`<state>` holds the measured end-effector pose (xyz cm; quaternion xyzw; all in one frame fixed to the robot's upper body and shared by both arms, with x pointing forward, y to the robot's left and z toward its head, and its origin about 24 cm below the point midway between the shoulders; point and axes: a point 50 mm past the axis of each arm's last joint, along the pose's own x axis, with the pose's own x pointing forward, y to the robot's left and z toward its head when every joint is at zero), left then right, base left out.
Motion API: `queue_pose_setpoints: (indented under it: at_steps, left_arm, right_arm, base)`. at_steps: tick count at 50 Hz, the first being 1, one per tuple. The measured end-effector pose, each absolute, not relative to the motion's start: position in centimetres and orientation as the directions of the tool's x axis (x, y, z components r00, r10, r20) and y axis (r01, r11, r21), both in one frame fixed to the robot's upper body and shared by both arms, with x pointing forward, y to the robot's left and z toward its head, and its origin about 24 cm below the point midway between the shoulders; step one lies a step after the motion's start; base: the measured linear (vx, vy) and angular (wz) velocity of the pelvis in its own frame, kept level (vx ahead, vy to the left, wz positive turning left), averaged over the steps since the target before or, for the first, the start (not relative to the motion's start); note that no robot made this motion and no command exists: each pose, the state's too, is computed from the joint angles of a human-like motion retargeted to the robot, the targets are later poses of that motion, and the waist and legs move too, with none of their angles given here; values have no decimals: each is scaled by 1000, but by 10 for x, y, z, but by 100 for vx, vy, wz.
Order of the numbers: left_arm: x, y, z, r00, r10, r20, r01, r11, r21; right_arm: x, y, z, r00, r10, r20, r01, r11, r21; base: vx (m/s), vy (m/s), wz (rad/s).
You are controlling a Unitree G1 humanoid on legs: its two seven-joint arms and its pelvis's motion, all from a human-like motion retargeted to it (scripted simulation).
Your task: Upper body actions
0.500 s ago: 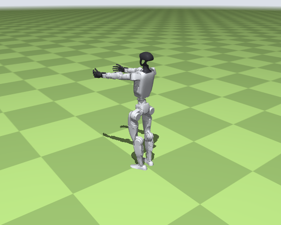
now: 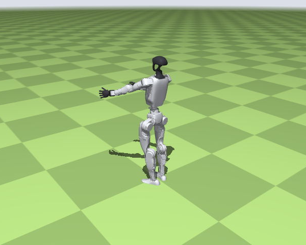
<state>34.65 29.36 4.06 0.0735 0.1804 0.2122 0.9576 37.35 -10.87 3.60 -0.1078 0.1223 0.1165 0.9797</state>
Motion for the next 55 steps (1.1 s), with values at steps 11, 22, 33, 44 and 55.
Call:
queue_pose_setpoints:
  at_steps: [11,22,33,44,55]
  left_arm:
    - [184,274,-119,453,295,-841,-304,938,165]
    - [-4,206,-175,-58,53,-997,-498,864,75]
    - [-112,114,-161,-284,-298,-911,-557,825,-97]
    - [-76,109,-170,-182,-335,-925,-679,723,-128]
    - [-47,201,-175,-217,-37,-975,14,999,-42]
  right_arm:
    - [211,-168,-128,560,115,-820,-340,935,-102]
    - [5,-229,-170,-92,-86,-992,-58,995,-81]
    - [-97,-225,-157,-385,-17,-923,-124,992,33]
    - [-20,-218,-174,-142,4,-990,-200,979,33]
    - [117,-203,-157,437,27,-899,-263,960,-99]
  base:
    - [0,0,0]
    - [0,-1,1]
    - [0,0,0]
    - [-2,0,-39]
    - [0,-1,27]
